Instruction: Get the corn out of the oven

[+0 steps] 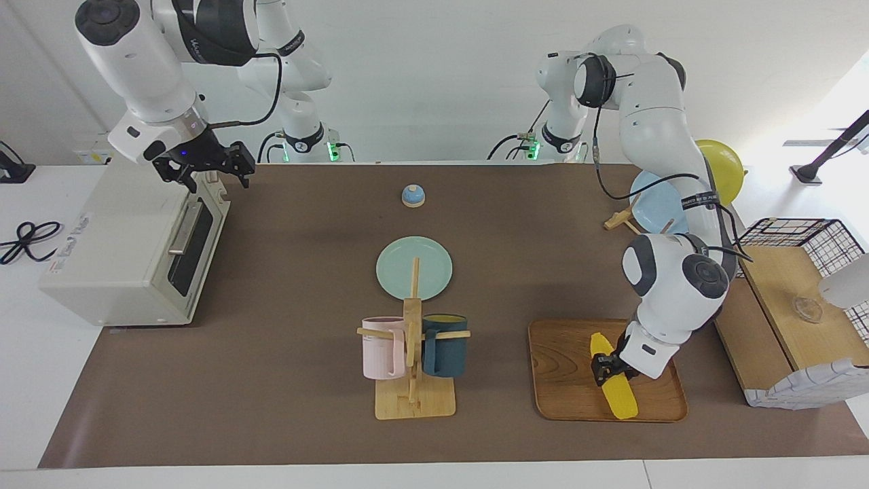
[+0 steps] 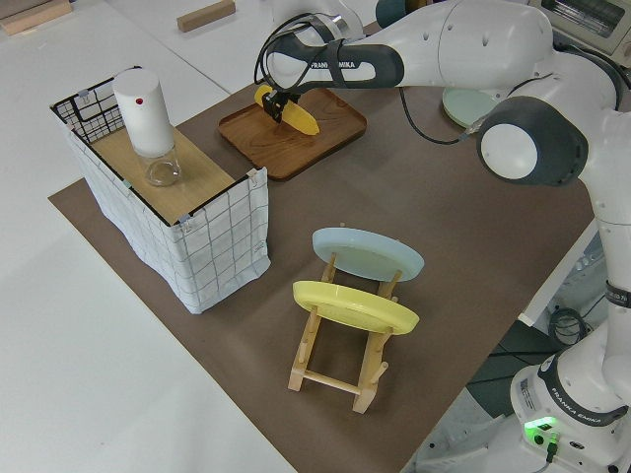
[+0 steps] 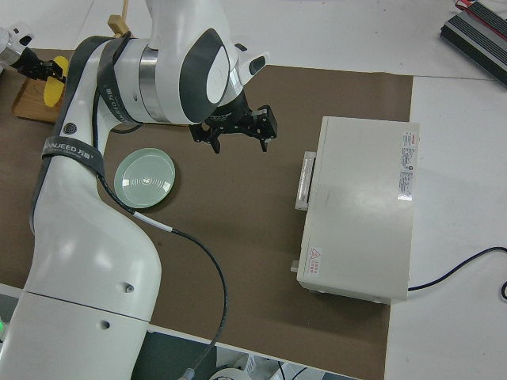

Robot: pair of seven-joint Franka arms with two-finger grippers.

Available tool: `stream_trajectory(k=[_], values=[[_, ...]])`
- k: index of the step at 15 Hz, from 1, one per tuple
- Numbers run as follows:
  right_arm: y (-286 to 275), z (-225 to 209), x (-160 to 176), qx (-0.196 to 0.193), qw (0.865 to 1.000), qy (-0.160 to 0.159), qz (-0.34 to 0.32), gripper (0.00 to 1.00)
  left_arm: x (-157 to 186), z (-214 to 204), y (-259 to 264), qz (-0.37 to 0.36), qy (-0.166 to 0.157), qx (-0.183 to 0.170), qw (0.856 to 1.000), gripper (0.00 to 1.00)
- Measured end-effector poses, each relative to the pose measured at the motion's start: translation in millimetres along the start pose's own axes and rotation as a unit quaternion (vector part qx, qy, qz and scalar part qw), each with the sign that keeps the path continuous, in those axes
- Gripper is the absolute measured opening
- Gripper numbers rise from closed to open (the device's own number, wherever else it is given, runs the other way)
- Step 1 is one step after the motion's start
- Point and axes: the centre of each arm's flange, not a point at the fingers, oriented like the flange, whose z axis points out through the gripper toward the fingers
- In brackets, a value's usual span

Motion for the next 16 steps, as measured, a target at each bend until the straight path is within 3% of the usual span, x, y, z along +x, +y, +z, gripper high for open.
stream_trajectory(k=[2,3,5,6,7,11,16], values=[[0.0,0.6,0.0,0.004,1.0,0.0,0.007,1.0,1.3,-2.5,1.2,0.006,0.003,0.0,1.0,0.54],[-0.3,0.6,0.1,0.004,1.0,0.0,0.011,1.0,1.4,-2.8,2.3,0.012,0.003,0.001,1.0,0.59],[-0.3,0.6,0.2,0.004,1.0,0.0,0.016,1.0,4.0,-8.5,3.4,0.016,0.009,0.001,1.0,0.76],[0.2,0.3,0.4,0.004,1.0,0.002,0.017,1.0,6.2,-17.1,3.7,0.016,0.014,0.0,1.0,0.92],[0.8,0.3,0.4,0.004,1.0,0.002,0.018,1.0,7.1,-30.1,3.8,0.016,0.017,0.0,1.0,1.0],[2.0,-0.5,0.7,0.004,1.0,0.005,0.019,1.0,1.2,-124.7,-16.0,0.003,0.002,0.017,1.0,1.0],[3.6,-0.5,0.4,0.004,1.0,0.005,0.02,1.0,-53.2,-268.8,-39.0,-0.015,-0.073,0.029,0.997,1.0]])
